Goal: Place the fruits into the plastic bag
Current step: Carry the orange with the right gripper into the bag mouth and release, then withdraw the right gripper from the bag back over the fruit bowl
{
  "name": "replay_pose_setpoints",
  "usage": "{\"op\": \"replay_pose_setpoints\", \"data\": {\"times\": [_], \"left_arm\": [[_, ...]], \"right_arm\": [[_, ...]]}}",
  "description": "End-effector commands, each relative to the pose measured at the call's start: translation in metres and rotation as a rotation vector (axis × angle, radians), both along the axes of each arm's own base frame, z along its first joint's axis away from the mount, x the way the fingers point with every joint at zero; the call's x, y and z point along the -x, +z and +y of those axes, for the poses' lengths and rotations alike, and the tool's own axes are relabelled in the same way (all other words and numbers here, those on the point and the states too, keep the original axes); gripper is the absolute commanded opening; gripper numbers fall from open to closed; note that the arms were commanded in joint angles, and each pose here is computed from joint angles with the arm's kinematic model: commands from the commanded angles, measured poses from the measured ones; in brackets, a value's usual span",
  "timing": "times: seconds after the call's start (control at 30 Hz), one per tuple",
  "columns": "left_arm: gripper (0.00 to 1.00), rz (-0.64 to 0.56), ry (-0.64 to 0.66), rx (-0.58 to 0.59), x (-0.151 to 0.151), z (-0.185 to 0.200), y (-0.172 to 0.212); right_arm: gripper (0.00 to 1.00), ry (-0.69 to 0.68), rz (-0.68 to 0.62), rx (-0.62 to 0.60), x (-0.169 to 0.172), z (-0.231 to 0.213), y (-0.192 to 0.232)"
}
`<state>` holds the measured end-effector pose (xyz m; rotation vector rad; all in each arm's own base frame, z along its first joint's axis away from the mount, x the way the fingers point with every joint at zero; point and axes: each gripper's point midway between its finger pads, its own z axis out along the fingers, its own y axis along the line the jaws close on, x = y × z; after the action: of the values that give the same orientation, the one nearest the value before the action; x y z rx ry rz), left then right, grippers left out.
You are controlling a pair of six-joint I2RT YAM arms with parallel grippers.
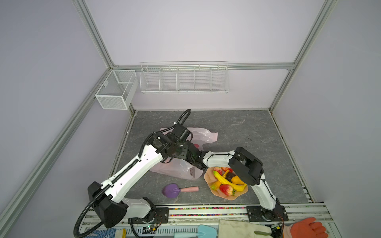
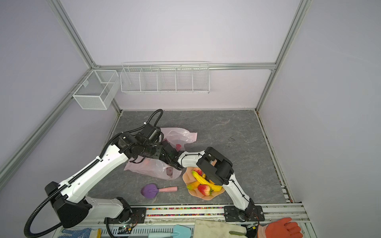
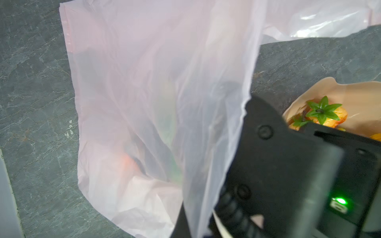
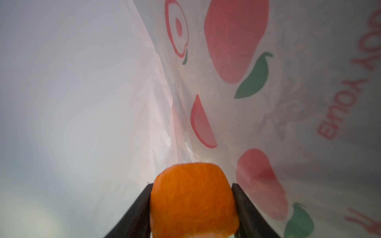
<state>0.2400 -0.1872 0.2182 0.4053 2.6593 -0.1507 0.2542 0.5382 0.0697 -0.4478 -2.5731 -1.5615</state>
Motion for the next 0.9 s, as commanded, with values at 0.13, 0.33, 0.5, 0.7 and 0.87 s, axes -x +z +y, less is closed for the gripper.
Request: {"op": "replay_pose_setpoints", "data": {"times": [0.13,0.33,0.5,0.7,0.87], "left_arm": [[0.00,-0.056,-0.003,0.023,-0.004,0.002,0.015],[0.00,-0.073,0.004,0.012,-0.003,0.007,0.019],[0.00,-0.072,0.025,-0.006,-0.001,0.016,0.017],[0.00,-0.072,0.065,-0.007,-0.001,0.029,0.014],[0.00,-0.074,0.065,-0.005,0.001,0.032,0.013]], "right_arm": [[0.65,-0.043,0.123,-0.056,0.003,0.011,0.000],[1.00,-0.035,0.087,-0.074,0.004,0.006,0.015],[0.88,-0.025,0.055,-0.048,0.009,-0.011,0.030],[0.88,-0.026,0.020,0.049,0.019,-0.046,0.041],[0.88,-0.026,-0.062,0.169,0.019,-0.084,0.053]]}}
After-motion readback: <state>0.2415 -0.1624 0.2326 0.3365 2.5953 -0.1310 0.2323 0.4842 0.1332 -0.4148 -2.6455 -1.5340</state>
